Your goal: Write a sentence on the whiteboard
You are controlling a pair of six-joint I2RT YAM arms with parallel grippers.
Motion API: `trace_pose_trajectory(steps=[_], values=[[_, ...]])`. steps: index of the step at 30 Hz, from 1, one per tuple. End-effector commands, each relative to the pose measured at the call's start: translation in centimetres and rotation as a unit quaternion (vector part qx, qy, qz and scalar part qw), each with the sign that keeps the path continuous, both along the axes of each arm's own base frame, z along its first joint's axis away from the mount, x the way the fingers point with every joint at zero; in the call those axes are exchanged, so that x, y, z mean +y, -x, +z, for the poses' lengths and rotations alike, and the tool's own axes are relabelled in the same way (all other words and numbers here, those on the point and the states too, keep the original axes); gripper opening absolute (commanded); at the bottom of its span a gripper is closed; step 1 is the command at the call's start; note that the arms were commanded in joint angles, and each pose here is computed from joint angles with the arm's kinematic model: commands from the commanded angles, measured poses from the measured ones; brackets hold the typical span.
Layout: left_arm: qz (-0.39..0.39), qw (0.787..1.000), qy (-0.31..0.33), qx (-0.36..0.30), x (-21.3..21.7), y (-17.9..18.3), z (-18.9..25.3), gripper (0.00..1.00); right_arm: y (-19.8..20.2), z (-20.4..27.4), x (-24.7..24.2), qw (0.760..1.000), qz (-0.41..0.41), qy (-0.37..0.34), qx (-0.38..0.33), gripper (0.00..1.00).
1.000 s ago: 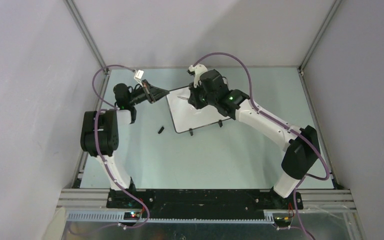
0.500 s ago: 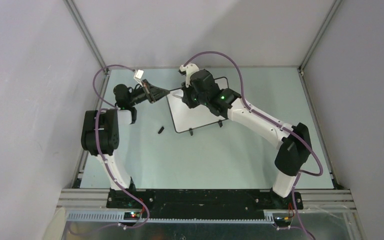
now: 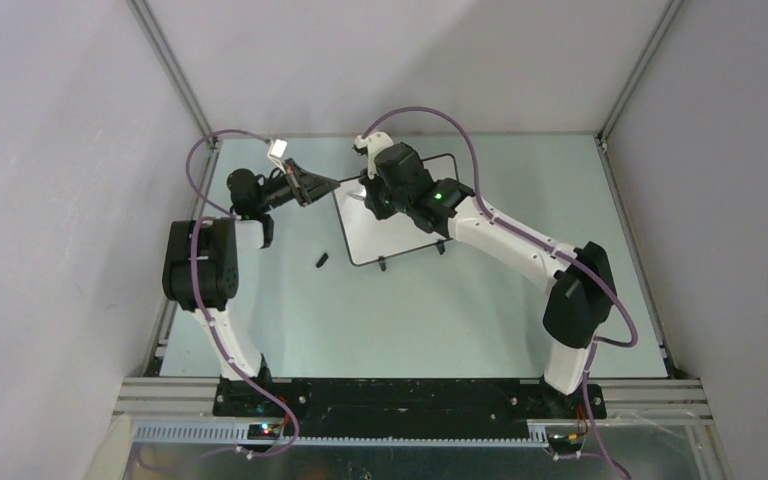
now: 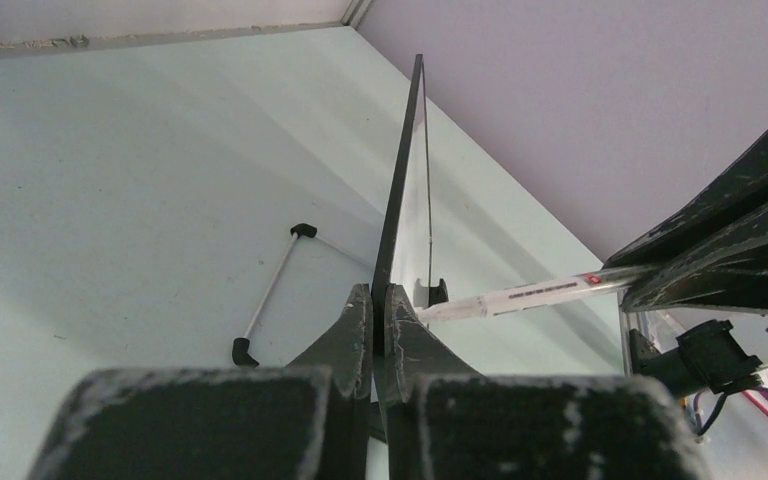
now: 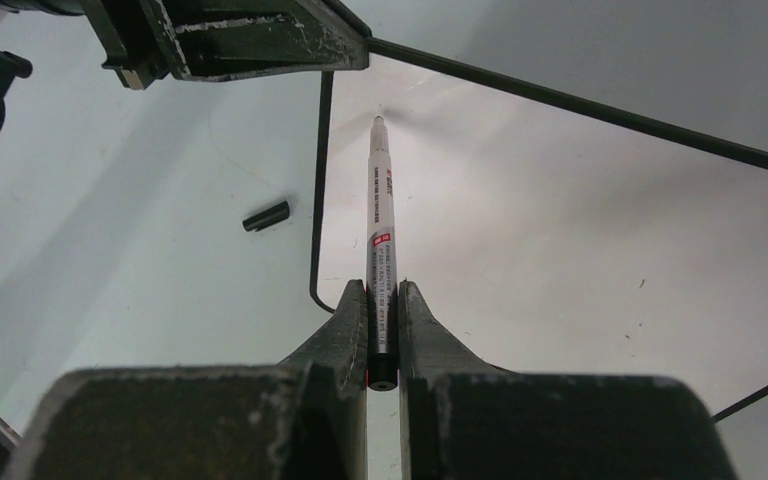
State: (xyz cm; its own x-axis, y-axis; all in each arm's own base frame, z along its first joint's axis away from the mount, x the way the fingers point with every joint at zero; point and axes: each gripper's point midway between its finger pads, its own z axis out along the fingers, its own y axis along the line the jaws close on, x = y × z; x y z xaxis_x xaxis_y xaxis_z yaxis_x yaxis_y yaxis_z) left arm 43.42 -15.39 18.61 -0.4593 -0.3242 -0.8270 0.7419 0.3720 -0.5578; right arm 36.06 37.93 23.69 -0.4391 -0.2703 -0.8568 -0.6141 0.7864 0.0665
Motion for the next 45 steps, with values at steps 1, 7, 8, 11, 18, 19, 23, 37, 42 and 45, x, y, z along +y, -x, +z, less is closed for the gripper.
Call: trace_pose_trajectory(steps=[1,7,8,11,18,19,23,37,42,45], values=[[-0.015,1.000,0.000,-0.019,-0.6,0.5,0.3,0.00,-0.5,1.7,0.8,1.000,0.001,-0.008,-0.022,0.00],[-0.018,1.000,0.003,-0.021,-0.6,0.6,0.5,0.00,-0.7,1.7,1.0,1.000,0.001,-0.005,-0.023,0.00],[-0.018,1.000,0.003,-0.021,-0.6,0.6,0.4,0.00,-0.6,1.6,1.1,1.000,0.002,-0.003,-0.022,0.00],[-0.019,1.000,0.003,-0.022,-0.7,0.7,0.5,0.00,-0.6,1.6,1.3,1.000,0.003,-0.002,-0.024,0.00],[-0.021,1.000,0.004,-0.023,-0.7,0.7,0.5,0.00,-0.7,1.8,1.6,1.000,0.004,-0.001,-0.027,0.00],[-0.021,0.999,0.004,-0.023,-0.7,0.8,0.5,0.00,-0.7,1.8,1.6,1.000,0.004,-0.001,-0.028,0.00],[-0.022,0.999,0.005,-0.024,-0.7,0.8,0.5,0.00,-0.9,1.3,1.6,1.000,-0.003,0.009,-0.024,0.00],[-0.024,0.999,0.008,-0.027,-0.7,0.9,0.7,0.00,-1.4,1.1,0.6,0.999,-0.028,0.028,-0.030,0.00],[-0.025,0.999,0.010,-0.027,-0.6,0.9,0.8,0.00,-1.6,1.2,-0.1,0.998,-0.037,0.028,-0.031,0.00],[-0.025,0.999,0.011,-0.027,-0.6,1.0,0.8,0.00,-1.7,1.2,-0.4,0.998,-0.041,0.029,-0.032,0.00]])
